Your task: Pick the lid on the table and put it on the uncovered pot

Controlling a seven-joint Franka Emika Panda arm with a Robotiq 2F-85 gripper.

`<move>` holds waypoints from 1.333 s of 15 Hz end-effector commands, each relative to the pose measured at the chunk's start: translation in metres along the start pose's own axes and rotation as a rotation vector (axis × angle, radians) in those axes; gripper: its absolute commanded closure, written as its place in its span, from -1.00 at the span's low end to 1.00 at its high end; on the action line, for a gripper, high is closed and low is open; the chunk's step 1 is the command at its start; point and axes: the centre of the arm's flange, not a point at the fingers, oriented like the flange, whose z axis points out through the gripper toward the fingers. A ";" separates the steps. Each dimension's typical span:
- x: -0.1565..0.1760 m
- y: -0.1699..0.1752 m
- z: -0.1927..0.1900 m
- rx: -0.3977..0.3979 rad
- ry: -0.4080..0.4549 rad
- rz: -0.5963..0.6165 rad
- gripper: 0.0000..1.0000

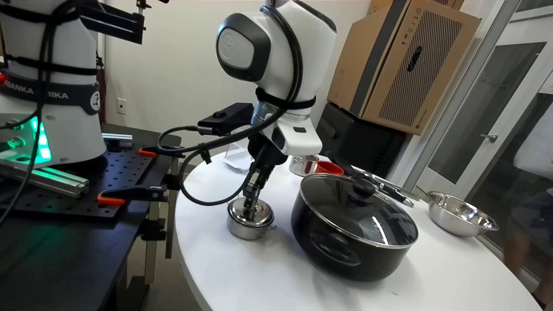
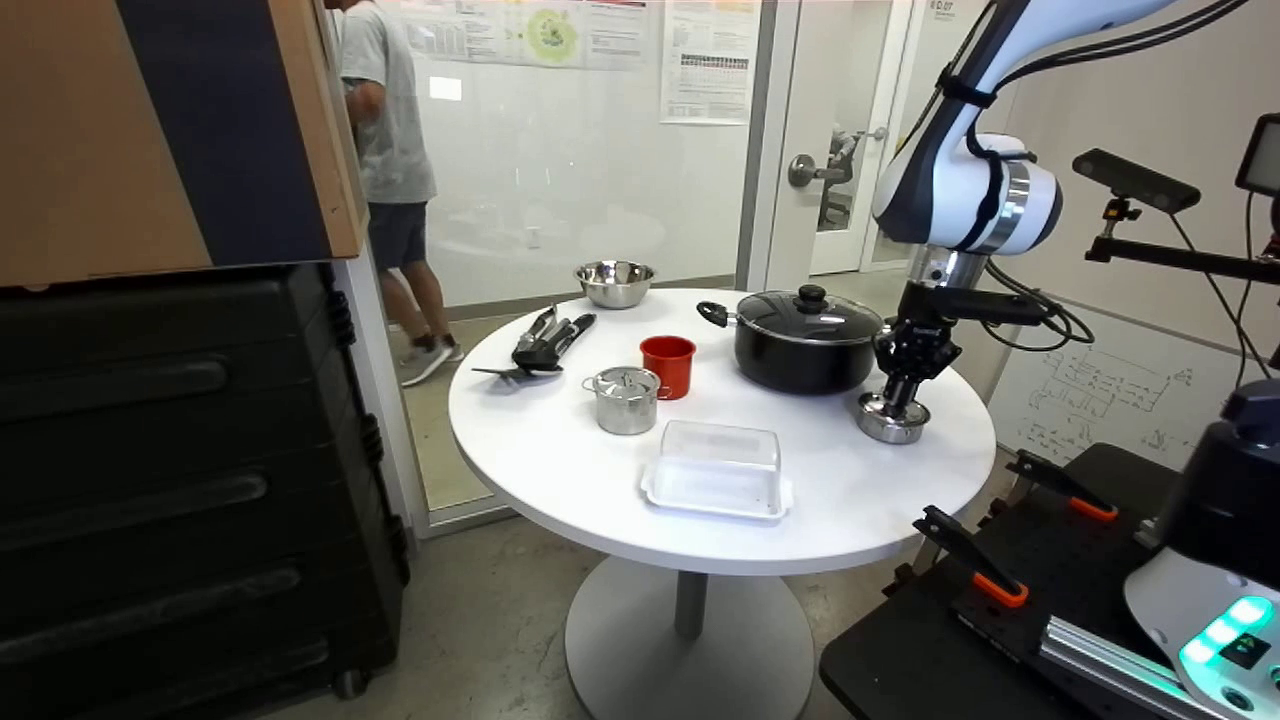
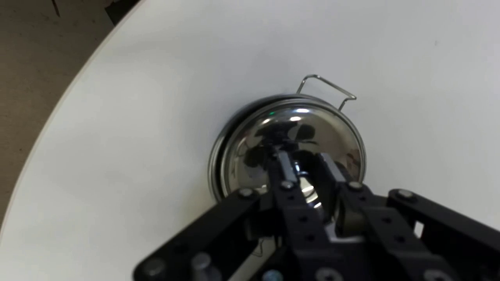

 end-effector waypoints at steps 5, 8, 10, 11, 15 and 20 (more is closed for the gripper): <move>0.005 -0.003 0.001 -0.020 0.010 0.017 0.91; 0.004 -0.001 0.002 -0.022 0.010 0.020 0.91; 0.004 0.001 0.003 -0.023 0.010 0.023 0.91; 0.004 0.002 0.003 -0.023 0.009 0.025 0.91; 0.003 0.005 0.005 -0.026 0.004 0.034 0.14; 0.000 0.012 -0.003 -0.029 0.027 0.047 -0.43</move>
